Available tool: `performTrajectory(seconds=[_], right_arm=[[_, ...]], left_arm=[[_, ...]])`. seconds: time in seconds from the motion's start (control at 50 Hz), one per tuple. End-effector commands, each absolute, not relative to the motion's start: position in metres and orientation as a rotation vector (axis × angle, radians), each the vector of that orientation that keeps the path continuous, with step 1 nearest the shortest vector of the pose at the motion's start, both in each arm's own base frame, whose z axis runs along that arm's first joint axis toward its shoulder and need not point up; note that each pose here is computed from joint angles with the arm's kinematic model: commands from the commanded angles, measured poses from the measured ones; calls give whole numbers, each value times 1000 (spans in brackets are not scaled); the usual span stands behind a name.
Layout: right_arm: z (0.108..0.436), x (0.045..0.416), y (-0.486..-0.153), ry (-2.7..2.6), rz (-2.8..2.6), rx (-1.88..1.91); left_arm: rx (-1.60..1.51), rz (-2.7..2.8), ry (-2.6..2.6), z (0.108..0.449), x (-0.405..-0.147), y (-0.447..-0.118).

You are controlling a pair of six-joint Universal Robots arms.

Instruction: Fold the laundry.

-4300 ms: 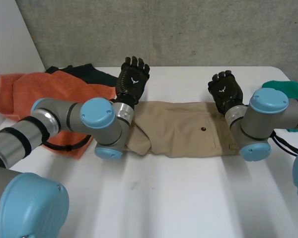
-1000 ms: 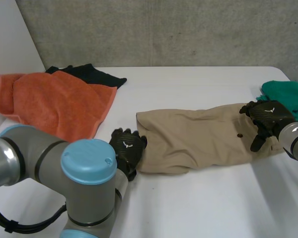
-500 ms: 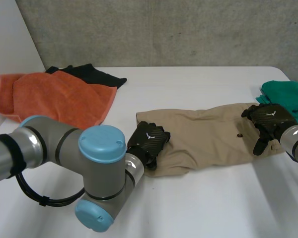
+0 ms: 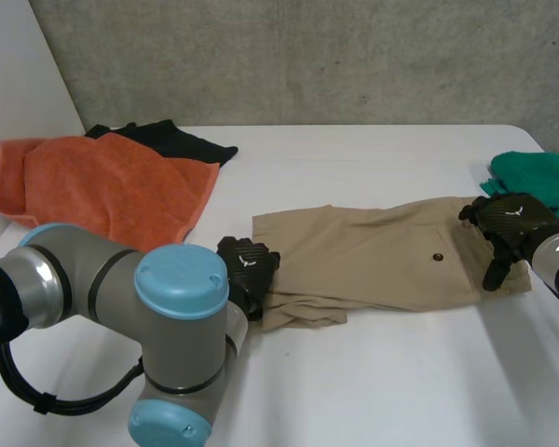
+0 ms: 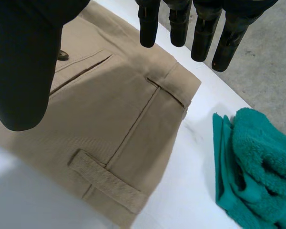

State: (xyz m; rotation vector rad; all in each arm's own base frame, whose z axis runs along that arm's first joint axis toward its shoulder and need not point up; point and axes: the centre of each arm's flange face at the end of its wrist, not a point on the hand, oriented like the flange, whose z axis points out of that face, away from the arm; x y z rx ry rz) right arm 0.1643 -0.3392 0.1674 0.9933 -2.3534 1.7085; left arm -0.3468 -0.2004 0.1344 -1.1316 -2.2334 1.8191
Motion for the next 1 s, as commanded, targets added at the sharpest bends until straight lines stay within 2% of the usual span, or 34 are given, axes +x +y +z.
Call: performTrajectory(seconds=[0.02, 0.24, 0.36, 0.54, 0.64, 0.8, 0.88, 0.96, 0.98, 1.0], right_arm=[[165, 158, -335, -2337, 1601, 1121], [143, 145, -339, -2374, 1535, 1171], [125, 134, -355, -2328, 1540, 1147], [116, 125, -371, -2232, 1572, 1137], [125, 121, -376, -2190, 1595, 1126], [176, 119, -377, -1959, 1646, 1148], [196, 136, -372, -1809, 1682, 1246], [211, 201, -350, -1575, 1829, 1481], [213, 232, -334, -1456, 1901, 1602], [213, 242, -327, -1409, 1921, 1647]], left_arm=[[-1146, 1809, -2228, 135, -346, -195], [-1124, 1833, -2208, 149, -341, -191], [-1118, 1836, -2207, 151, -340, -190], [-1119, 1835, -2206, 152, -338, -188], [-1113, 1844, -2201, 155, -338, -189], [-1094, 1870, -2181, 168, -333, -184], [-1077, 1886, -2175, 174, -329, -184], [-1045, 1908, -2188, 178, -323, -190], [-1034, 1913, -2192, 179, -322, -192], [-1026, 1915, -2198, 180, -320, -194]])
